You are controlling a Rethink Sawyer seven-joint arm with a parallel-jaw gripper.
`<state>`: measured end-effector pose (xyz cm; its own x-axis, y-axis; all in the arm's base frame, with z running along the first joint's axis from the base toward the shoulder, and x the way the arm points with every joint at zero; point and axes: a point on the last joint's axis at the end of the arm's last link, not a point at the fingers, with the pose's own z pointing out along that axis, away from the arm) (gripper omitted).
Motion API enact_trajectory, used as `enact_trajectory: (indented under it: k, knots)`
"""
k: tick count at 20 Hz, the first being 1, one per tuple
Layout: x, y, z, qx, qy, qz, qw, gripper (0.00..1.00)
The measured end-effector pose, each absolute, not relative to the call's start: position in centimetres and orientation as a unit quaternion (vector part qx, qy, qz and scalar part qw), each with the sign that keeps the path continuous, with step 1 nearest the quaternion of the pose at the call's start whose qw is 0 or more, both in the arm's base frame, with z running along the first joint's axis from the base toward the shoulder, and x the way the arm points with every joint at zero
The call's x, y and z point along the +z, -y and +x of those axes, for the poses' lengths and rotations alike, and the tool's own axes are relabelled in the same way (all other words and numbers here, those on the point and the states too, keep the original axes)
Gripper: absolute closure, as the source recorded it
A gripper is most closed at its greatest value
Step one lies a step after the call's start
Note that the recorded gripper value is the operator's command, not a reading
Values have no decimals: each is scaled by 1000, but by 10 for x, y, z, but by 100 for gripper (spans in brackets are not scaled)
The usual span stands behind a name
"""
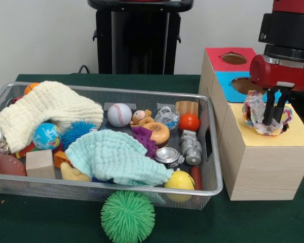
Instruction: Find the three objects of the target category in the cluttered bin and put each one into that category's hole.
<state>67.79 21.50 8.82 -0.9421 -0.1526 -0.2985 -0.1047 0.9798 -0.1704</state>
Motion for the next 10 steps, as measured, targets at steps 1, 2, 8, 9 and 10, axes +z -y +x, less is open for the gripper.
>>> enact_trajectory:
  k: [1,2,8,9,10]
  knots:
    - [88,-215,678,-77,-982,-66,158,100]
    - [87,-215,678,-78,-982,-66,159,100]
    - [86,-214,679,-82,-981,-67,163,100]
    - [86,-214,679,-82,-981,-67,163,100]
    - [85,-214,679,-83,-981,-67,165,100]
